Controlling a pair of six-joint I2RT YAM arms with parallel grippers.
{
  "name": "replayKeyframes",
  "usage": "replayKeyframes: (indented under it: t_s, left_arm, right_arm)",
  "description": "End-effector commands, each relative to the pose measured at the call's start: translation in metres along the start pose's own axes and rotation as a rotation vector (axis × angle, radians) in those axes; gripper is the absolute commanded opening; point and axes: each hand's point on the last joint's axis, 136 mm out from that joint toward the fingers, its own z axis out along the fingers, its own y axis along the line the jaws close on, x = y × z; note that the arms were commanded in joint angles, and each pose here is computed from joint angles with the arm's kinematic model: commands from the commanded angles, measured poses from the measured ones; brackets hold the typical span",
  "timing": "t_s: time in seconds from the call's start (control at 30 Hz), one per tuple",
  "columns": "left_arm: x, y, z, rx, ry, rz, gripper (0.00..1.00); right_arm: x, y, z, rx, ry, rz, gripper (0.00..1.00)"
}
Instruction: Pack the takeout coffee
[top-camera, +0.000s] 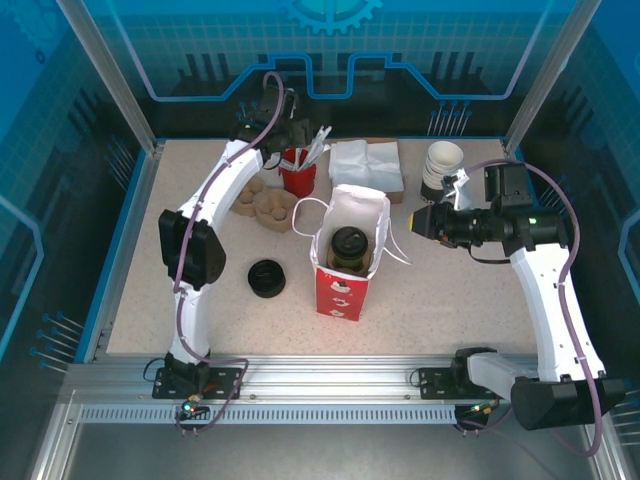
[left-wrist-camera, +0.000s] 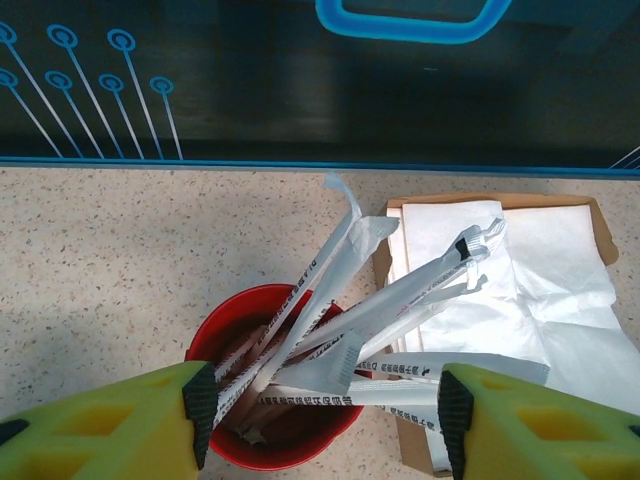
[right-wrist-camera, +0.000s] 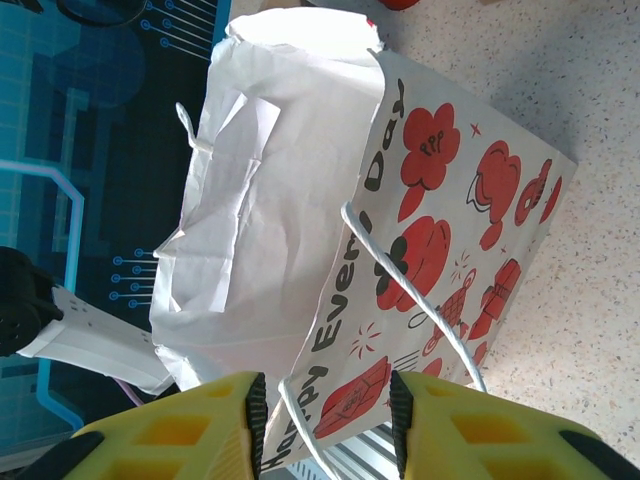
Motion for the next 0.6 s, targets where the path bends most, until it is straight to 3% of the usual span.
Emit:
replayKeyframes:
  t_s: [0.0, 0.57]
  left_arm:
    - [0.000, 0.007, 0.002, -0.022, 0.011, -0.002, 0.62]
    - [0.010, 0.011, 0.015, -0.018, 0.046, -0.012, 0.57]
  right_arm:
    - [0.010, -0.001, -0.003, -0.011, 0.013, 0.002, 0.39]
    - [0.006, -0.002, 0.003, -0.018, 0.023, 0.007, 0.38]
